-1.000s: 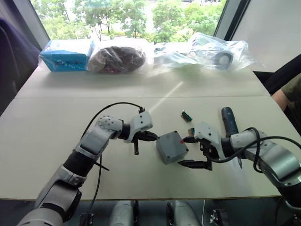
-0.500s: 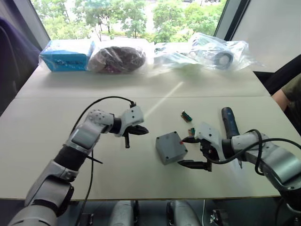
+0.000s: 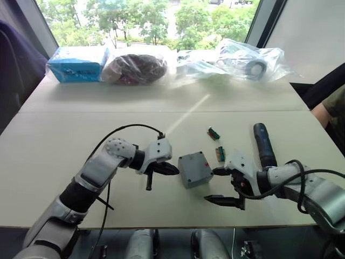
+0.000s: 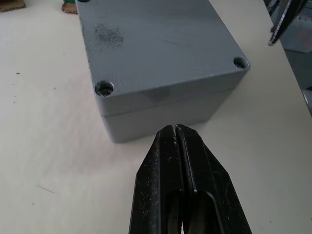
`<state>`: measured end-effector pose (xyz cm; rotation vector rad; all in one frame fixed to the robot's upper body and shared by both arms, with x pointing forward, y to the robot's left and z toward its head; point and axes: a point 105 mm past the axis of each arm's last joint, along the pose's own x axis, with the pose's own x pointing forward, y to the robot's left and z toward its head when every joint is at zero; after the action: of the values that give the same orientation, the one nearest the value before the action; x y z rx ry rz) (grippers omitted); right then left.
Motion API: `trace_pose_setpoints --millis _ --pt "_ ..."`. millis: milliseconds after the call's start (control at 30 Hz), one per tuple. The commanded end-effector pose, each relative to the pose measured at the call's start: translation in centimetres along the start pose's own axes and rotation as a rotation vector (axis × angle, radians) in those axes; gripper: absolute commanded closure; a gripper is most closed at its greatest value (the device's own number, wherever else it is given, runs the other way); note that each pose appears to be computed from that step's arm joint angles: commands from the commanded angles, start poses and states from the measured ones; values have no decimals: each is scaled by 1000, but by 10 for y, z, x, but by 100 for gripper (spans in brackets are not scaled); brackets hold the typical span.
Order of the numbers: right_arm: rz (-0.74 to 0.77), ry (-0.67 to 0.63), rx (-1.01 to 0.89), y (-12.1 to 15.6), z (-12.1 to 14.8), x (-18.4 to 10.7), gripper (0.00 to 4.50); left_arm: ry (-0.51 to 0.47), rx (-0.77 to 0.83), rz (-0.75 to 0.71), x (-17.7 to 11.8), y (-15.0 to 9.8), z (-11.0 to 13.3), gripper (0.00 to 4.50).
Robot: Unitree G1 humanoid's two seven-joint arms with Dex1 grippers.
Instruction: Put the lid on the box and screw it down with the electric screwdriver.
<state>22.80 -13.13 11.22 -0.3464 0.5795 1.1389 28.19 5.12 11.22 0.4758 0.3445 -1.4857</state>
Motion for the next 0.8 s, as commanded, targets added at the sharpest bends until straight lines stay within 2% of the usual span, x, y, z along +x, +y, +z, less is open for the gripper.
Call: trace_pose_setpoints --millis 33,333,500,633,700,800 --pt "3 -51 -30 5 14 1 5 -24 44 78 0 16 10 450" --pt "-27 -62 -24 1 19 -1 5 -26 59 112 -3 25 12 450" --pt "-30 -57 -45 -6 24 -28 5 -10 49 103 -20 26 11 450" --pt "-201 -230 12 -56 55 -65 5 -148 -38 194 -47 51 35 450" --pt "-303 -303 55 -88 59 -67 5 -240 -59 212 -54 60 53 450" --pt "-451 -298 77 -128 51 -54 5 -313 -69 214 -56 64 70 450"
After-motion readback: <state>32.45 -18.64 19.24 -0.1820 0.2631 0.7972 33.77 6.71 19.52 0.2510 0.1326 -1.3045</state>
